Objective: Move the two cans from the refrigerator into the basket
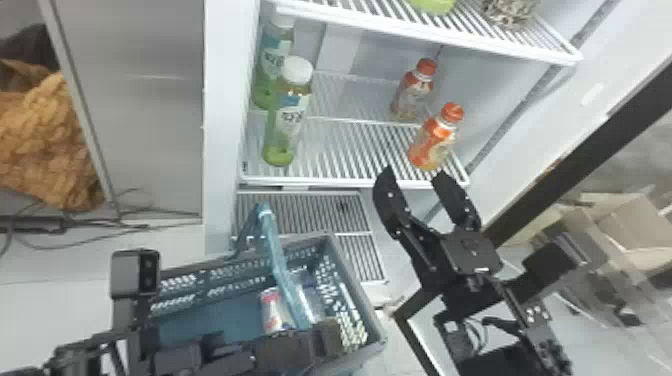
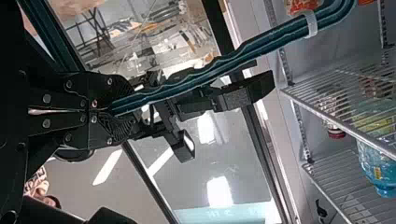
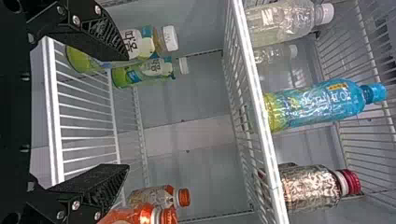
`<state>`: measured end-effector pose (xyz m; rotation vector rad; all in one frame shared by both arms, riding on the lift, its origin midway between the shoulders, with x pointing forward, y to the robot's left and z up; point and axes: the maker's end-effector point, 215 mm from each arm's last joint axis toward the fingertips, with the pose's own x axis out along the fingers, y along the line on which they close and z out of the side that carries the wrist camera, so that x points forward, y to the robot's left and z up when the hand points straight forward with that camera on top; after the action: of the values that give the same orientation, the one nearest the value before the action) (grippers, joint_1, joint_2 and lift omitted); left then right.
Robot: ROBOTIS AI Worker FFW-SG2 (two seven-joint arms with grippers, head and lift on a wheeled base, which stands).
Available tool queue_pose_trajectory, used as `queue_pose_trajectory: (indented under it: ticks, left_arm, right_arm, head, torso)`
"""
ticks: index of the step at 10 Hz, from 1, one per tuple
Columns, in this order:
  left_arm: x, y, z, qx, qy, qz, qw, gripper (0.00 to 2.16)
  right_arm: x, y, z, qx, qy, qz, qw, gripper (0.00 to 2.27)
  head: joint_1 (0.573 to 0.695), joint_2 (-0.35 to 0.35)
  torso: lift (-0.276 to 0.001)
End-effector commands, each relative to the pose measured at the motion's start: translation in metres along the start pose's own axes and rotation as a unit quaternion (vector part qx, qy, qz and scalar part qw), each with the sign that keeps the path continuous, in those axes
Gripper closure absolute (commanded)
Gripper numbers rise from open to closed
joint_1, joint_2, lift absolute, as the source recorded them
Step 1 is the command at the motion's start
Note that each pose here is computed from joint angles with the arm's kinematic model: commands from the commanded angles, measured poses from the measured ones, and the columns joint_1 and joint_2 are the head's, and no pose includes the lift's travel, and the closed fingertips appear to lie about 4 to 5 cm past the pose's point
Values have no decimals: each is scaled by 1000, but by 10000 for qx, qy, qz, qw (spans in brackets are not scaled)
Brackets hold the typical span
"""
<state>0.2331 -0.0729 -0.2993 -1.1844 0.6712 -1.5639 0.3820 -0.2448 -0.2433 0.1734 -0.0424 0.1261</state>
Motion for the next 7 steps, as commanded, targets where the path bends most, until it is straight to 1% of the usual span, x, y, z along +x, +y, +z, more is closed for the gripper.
queue_pose_trajectory:
  ticks: [1, 3, 7]
  left_arm:
    - [-1, 1, 1, 9, -6, 17, 10000, 1161]
    - [0, 1, -3, -46, 24, 14, 10000, 1161]
    - [0, 0, 1, -5, -28, -8, 10000, 1161]
  right_arm:
    - [0, -2, 0, -15, -4, -24, 10000, 208]
    - [0, -5, -1, -44, 12, -67, 10000, 208]
    - [-2, -14, 4, -157, -20, -152, 9998, 206]
  head:
    - [695, -350]
    - [695, -350]
    - [695, -350]
  torso:
    - [-276]
    - [-276]
    - [-276]
